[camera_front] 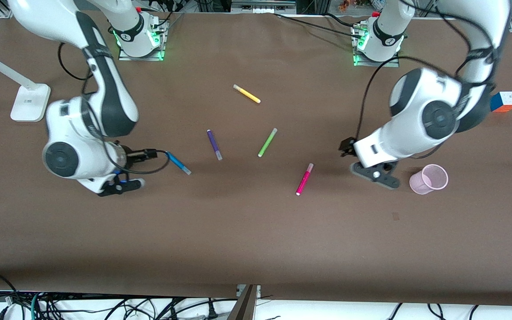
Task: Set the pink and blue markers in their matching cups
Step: 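Reach the right gripper to the blue marker while the left gripper reaches the pink marker, then grasp the blue marker with the right gripper while the left gripper grasps the pink marker, then carry the blue marker to the blue cup while the left gripper carries pink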
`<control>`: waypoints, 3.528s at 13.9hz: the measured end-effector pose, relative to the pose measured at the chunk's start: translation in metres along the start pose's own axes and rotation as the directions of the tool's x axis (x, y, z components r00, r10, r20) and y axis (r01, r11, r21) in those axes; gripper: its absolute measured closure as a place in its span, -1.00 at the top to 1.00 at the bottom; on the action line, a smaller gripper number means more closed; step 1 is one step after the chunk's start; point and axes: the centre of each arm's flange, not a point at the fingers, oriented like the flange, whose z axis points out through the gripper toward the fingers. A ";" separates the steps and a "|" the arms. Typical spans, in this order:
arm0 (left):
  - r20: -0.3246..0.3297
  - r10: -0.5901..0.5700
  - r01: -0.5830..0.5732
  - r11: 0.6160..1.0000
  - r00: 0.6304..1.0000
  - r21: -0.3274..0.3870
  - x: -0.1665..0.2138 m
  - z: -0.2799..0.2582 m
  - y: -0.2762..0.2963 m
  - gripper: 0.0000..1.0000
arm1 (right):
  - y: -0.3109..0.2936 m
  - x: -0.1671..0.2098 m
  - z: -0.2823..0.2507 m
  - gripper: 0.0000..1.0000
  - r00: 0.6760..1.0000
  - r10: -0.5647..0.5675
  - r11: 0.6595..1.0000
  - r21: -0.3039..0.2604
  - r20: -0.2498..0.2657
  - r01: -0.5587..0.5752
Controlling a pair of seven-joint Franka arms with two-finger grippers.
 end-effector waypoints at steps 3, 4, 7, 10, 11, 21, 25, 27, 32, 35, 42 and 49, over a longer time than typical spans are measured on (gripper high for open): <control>0.001 -0.004 0.004 1.000 1.000 0.000 0.013 0.068 0.040 1.00 | -0.048 0.020 0.051 1.00 0.998 -0.066 0.998 -0.025 -0.011 0.066; -0.005 -0.006 0.006 1.000 1.000 0.015 0.013 0.087 0.050 1.00 | -0.060 0.024 0.068 1.00 0.997 -0.083 0.996 -0.032 -0.009 0.082; -0.001 0.004 -0.003 0.998 1.000 0.065 0.009 0.128 0.064 1.00 | -0.076 0.034 0.105 1.00 0.994 -0.104 0.994 -0.045 -0.026 0.103; 0.001 0.014 -0.014 0.994 1.000 0.104 0.008 0.150 0.062 1.00 | -0.076 0.034 0.127 1.00 0.992 -0.106 0.993 -0.049 -0.070 0.103; -0.004 0.010 -0.010 0.995 1.000 0.104 0.009 0.156 0.062 1.00 | -0.076 0.033 0.132 1.00 0.992 -0.108 0.993 -0.051 -0.073 0.104; -0.002 -0.033 0.033 0.990 0.999 0.139 0.000 0.204 0.076 0.53 | -0.072 0.028 0.148 0.00 0.988 -0.111 0.993 -0.060 -0.105 0.105; -0.008 -0.057 0.058 0.986 0.998 0.156 -0.002 0.207 0.077 -0.37 | -0.073 0.027 0.143 -0.67 0.987 -0.112 0.993 -0.061 -0.112 0.106; -0.011 -0.065 0.066 0.986 0.998 0.156 -0.001 0.206 0.077 -0.66 | -0.074 0.027 0.137 -0.67 0.986 -0.117 0.992 -0.061 -0.120 0.110; 0.053 -0.115 0.101 0.972 0.992 0.211 -0.002 0.152 0.061 -0.65 | -0.026 0.019 0.042 -0.67 0.940 -0.297 0.952 -0.123 -0.170 0.279; 0.137 -0.087 0.055 0.974 0.987 0.221 -0.016 0.064 0.026 -0.65 | 0.022 0.000 -0.022 -0.67 0.895 -0.422 0.904 -0.139 -0.142 0.404; 0.400 0.106 -0.188 0.967 0.910 0.172 -0.059 -0.059 -0.134 -0.65 | 0.079 -0.020 -0.067 -0.67 0.670 -0.728 0.685 -0.105 -0.146 0.721; 0.638 0.177 -0.446 0.847 0.749 0.289 -0.073 -0.045 -0.255 -0.65 | 0.172 -0.039 -0.049 -0.67 0.403 -0.838 0.434 -0.002 -0.369 0.901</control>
